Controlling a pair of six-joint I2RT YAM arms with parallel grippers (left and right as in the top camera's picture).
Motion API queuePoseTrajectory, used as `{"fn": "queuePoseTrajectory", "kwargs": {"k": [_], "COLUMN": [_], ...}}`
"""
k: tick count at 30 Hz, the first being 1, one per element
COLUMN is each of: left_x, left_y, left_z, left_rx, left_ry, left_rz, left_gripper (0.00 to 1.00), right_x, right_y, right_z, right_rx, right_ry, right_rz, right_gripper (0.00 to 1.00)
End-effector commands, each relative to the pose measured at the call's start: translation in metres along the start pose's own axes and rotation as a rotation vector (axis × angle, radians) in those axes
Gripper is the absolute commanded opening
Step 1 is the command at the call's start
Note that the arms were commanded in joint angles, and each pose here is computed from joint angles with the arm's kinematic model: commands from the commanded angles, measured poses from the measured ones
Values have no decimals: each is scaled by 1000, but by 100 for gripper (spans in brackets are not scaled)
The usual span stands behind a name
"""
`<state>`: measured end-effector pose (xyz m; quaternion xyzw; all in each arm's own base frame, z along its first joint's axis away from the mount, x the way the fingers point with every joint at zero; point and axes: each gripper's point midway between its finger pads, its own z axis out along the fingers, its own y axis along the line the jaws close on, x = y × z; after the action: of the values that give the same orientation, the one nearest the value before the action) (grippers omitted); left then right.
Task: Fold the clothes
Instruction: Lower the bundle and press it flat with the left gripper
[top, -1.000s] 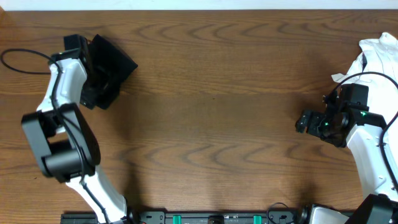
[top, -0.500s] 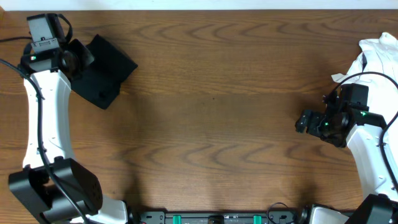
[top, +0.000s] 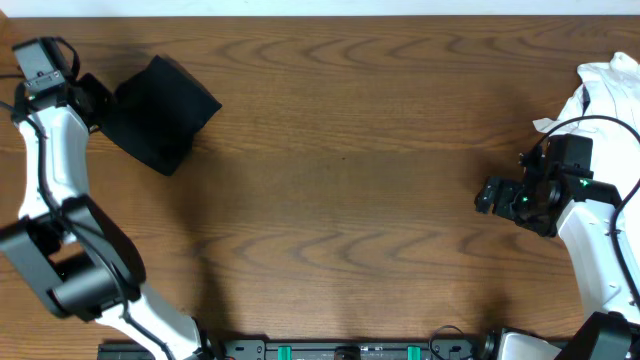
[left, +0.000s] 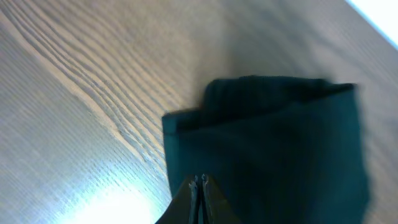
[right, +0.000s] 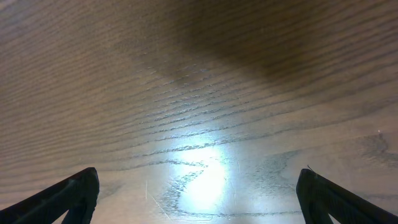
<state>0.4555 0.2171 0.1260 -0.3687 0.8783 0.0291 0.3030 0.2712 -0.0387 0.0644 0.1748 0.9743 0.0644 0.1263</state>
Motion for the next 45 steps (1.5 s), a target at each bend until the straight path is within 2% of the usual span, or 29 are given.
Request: {"fn": "queuePoseTrajectory", "kwargs": {"k": [1, 8, 16, 22, 28, 45], "left_x": [9, 36, 51, 81, 105, 147], "left_y": [13, 23, 28, 34, 12, -25], "left_z": [31, 70, 74, 77, 72, 58], "left_rx": [-32, -56, -73, -106, -23, -10], "left_ry": [35, 116, 163, 234, 338, 457], "left_rz": [5, -14, -22, -113, -109, -26], "left_gripper": [6, 6, 6, 6, 6, 6], "right_x": [-6, -6, -6, -6, -6, -6], "right_y": [-2, -2, -2, -2, -2, -2], "right_z": [-5, -5, -5, -5, -5, -5], "right_rx": [2, 2, 2, 2, 2, 2], "right_ry": [-22, -22, -22, -22, -22, -22], "right_rz": [16, 16, 16, 16, 16, 16], "right_gripper": [99, 99, 99, 99, 99, 99]}}
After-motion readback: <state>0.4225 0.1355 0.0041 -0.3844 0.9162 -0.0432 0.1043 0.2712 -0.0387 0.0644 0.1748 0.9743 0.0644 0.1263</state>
